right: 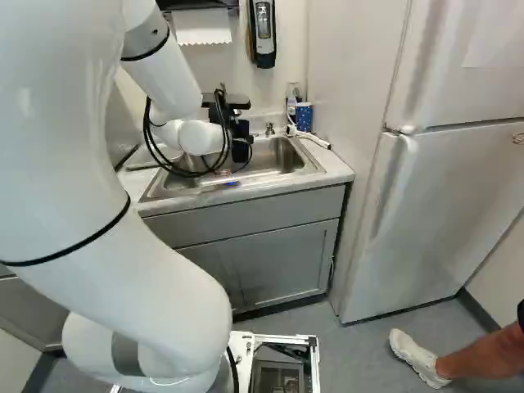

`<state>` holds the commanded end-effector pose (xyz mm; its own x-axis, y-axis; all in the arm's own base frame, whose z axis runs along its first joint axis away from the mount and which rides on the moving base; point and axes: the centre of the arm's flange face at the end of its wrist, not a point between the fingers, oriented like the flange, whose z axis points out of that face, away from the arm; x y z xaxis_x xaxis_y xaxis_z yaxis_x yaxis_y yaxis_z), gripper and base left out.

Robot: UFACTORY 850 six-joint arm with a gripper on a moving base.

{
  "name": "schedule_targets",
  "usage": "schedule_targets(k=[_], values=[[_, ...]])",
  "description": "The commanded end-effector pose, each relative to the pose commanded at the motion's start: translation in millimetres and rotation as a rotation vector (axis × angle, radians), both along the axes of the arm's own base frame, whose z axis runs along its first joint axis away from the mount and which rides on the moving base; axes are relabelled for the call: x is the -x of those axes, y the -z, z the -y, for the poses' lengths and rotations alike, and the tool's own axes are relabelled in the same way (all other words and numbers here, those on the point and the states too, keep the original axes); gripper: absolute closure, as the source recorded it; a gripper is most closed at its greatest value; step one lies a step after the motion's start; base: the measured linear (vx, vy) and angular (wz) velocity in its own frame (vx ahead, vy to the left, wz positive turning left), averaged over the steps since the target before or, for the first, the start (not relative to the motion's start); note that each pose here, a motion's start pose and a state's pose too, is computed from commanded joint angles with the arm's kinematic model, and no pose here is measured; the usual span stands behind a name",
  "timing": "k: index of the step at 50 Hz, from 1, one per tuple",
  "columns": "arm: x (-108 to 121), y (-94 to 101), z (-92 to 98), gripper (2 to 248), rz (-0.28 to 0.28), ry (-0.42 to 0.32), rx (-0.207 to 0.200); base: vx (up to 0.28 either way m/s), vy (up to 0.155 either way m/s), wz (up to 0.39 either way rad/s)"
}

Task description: Rinse the cup and place it in the tray

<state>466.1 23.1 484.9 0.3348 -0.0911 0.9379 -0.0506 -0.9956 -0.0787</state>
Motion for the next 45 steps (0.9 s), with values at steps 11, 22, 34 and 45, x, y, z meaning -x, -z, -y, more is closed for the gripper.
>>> schedule_targets(k=[11, 22, 34, 45], values=[[0.0, 0.0, 0.0, 127, 0.000, 0.000, 0.000, 0.000, 0.000, 0.000], [0.0, 0.0, 0.0, 127, 0.000, 0.000, 0.000, 0.000, 0.000, 0.000], [0.0, 0.0, 0.0, 127, 0.000, 0.000, 0.000, 0.000, 0.000, 0.000], [0.0, 0.0, 0.0, 127, 0.000, 0.000, 0.000, 0.000, 0.000, 0.000]])
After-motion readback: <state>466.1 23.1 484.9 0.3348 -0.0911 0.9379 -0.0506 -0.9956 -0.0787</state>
